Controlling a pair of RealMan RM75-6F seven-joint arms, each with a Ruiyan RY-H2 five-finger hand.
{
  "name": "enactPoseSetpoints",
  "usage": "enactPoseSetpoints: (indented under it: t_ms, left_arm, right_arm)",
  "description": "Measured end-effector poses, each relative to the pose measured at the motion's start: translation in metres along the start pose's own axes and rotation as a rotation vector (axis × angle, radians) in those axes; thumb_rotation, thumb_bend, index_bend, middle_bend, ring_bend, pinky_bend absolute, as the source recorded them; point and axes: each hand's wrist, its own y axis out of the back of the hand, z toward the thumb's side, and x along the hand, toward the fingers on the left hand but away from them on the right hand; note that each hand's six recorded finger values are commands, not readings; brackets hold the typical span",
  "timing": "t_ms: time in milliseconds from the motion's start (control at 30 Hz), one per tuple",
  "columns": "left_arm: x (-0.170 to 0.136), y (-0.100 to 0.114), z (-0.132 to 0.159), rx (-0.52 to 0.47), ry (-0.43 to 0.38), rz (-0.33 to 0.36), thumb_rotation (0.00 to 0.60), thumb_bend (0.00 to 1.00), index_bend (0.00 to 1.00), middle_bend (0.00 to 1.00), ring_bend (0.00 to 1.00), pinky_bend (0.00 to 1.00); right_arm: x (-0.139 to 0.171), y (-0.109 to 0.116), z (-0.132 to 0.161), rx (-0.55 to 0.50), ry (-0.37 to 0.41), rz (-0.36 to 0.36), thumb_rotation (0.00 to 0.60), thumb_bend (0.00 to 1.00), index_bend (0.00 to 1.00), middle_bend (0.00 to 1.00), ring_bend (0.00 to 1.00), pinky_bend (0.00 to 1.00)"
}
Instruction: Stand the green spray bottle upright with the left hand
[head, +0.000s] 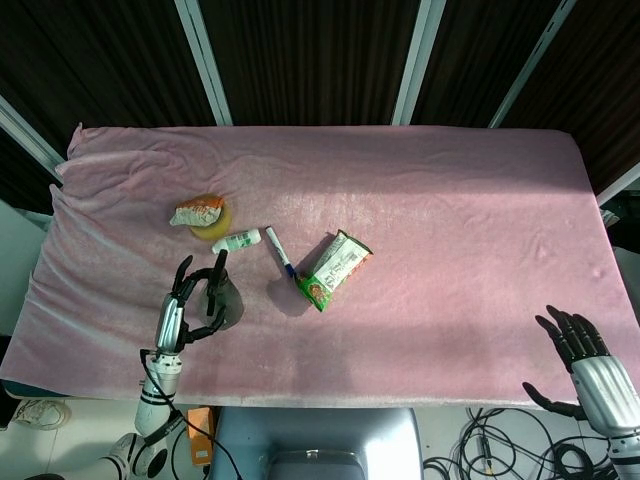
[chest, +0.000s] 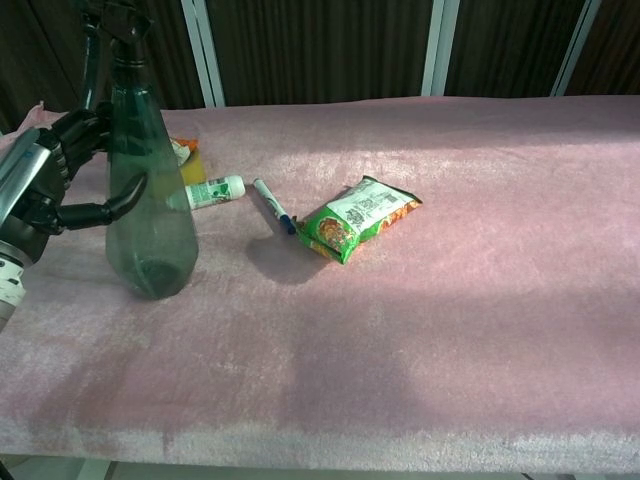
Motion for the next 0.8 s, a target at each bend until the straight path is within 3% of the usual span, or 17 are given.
enactPoseSetpoints:
  t_ms: [167, 667, 800]
  left_arm:
    - [0.0, 0.001, -0.002, -0.005, 0.005, -0.008, 0.6, 0.42, 0.55, 0.46, 0.2, 0.01]
    - [0.003, 0.006, -0.01, -0.006, 0.028, -0.03, 0.6, 0.38, 0.28, 0.29, 0.06, 0.0]
    - [0.004, 0.008, -0.011, -0.014, 0.035, -0.029, 0.6, 0.36, 0.26, 0.24, 0.03, 0.0]
  right_arm:
    - [0.0, -0.001, 0.0, 0.001, 0.001, 0.002, 0.6, 0.37, 0.0, 0.0, 0.0, 0.02]
    - [0.0, -0.001, 0.0, 0.0, 0.0, 0.002, 0.6, 0.37, 0.0, 0.0, 0.0, 0.02]
    - [0.0, -0.001, 0.001, 0.001, 0.001, 0.004, 0.6, 0.37, 0.0, 0.0, 0.0, 0.02]
